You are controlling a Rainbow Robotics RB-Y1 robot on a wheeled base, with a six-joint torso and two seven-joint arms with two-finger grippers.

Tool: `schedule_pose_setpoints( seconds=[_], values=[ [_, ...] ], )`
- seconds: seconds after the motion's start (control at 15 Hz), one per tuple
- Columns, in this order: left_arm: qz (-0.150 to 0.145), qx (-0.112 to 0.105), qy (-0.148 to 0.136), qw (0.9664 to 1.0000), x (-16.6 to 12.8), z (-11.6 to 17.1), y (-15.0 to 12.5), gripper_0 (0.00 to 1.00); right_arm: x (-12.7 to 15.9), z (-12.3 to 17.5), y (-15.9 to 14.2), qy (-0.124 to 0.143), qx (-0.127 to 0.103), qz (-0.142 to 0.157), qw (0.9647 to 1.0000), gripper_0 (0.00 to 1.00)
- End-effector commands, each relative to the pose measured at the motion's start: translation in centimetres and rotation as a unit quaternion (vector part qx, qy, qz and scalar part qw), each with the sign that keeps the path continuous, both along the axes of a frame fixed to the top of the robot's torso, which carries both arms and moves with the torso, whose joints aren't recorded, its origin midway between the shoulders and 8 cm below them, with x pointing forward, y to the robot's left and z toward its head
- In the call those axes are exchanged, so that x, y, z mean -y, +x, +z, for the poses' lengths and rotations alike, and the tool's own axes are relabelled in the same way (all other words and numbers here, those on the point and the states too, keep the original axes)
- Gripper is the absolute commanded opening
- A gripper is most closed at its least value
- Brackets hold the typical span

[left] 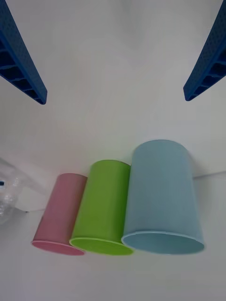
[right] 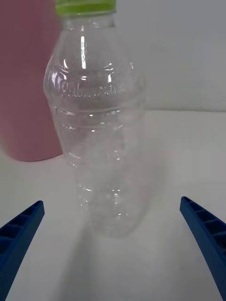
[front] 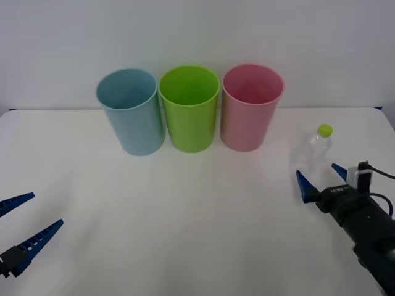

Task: Grasp the object on the table and drop it into the matching bin: aluminum can to the light blue bin, PET bottle to the pink bin.

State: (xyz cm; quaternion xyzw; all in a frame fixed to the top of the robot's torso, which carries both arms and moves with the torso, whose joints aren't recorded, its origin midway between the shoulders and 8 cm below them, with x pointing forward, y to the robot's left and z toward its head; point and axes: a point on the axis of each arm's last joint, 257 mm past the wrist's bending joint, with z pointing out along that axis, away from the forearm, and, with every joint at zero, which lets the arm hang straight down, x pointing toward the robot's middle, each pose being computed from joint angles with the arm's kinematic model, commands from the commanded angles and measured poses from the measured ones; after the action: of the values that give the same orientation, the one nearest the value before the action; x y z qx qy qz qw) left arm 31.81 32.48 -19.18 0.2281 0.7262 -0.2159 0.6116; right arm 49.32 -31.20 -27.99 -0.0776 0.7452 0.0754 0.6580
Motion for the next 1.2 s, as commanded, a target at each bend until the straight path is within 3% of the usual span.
schedule_pose_setpoints(
  seconds=[0.07,0.6,1.2],
  values=[
    [0.0,0.0,0.0,1.0,0.0,0.0,0.0,1.0,-0.5,0.5,2.2,0.004,0.004,-0.001,1.0,1.0],
    [0.0,0.0,0.0,1.0,0.0,0.0,0.0,1.0,-2.7,0.0,4.8,0.011,-0.004,-0.028,0.9995,1.0],
    [0.0,0.0,0.0,1.0,0.0,0.0,0.0,1.0,-2.1,-0.6,6.0,0.006,-0.012,-0.035,0.9993,1.0]
  ],
)
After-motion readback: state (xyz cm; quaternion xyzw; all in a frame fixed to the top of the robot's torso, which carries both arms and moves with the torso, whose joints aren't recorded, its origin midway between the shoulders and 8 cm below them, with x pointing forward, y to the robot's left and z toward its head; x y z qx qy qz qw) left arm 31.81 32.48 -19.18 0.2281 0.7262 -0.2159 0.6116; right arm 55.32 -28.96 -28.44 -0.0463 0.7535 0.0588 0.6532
